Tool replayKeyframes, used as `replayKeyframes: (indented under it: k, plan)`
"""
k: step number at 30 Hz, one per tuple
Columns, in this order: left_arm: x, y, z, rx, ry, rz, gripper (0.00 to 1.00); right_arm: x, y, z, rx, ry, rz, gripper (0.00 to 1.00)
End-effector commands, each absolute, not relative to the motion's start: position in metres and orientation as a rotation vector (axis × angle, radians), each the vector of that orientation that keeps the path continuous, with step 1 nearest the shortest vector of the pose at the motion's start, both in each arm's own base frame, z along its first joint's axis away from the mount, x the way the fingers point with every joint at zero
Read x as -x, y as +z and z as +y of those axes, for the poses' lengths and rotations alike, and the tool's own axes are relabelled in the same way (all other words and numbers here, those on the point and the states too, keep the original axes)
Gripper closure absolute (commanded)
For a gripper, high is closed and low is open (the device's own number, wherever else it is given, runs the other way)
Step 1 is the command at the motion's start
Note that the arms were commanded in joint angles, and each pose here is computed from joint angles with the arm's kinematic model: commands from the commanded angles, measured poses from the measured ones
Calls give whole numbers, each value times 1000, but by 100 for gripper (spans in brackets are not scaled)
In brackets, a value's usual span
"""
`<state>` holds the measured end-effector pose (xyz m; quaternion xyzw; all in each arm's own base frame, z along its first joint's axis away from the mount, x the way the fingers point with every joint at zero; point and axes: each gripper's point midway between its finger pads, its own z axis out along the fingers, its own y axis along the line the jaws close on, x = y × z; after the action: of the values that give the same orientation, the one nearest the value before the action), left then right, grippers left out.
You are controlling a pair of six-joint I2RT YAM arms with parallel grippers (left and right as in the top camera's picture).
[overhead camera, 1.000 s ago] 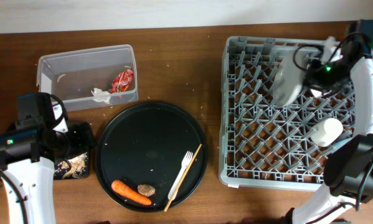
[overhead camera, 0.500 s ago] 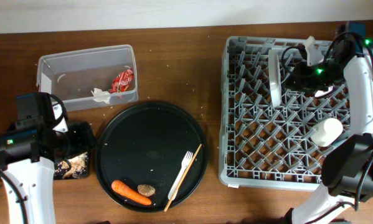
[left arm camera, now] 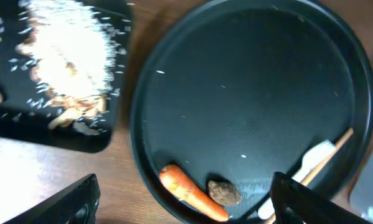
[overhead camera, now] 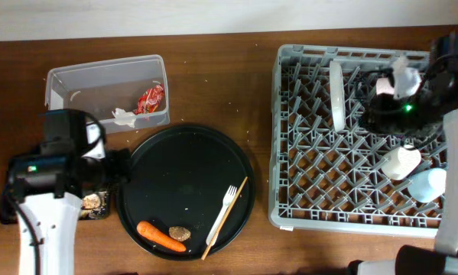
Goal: Sort waste into correct bins and load items into the dishwasher rack
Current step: 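Move the right gripper back to the round tray over the chopstick, then grasp the wooden chopstick with the right gripper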
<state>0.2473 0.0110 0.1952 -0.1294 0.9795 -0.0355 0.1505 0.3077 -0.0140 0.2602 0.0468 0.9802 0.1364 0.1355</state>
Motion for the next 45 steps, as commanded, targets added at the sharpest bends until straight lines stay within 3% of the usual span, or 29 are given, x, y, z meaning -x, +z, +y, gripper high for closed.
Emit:
replayKeyframes:
  k: [1, 10, 16, 17, 20, 29, 45]
  plan:
    - [-251, 190, -11, 258, -135, 2850, 13, -292, 267, 16, -84, 380, 2874, 56]
    - [-250, 172, -14, 236, -99, 2934, 13, -262, 259, 111, 54, 466, 2988, 53]
    - [-249, 171, 14, 388, -61, 2920, 13, -230, 228, 181, 176, 460, 3069, 39]
    - [-248, 171, 20, 425, -59, 2914, 7, -226, 223, 191, 193, 466, 3072, 37]
    - [-247, 171, 28, 482, -68, 2905, 6, -209, 195, 225, 232, 481, 3093, 32]
    - [-245, 171, 29, 488, -67, 2915, 6, -170, 88, 265, 162, 482, 3171, 43]
    - [-245, 171, 29, 488, -67, 2916, 5, -150, 19, 293, 159, 360, 3275, 49]
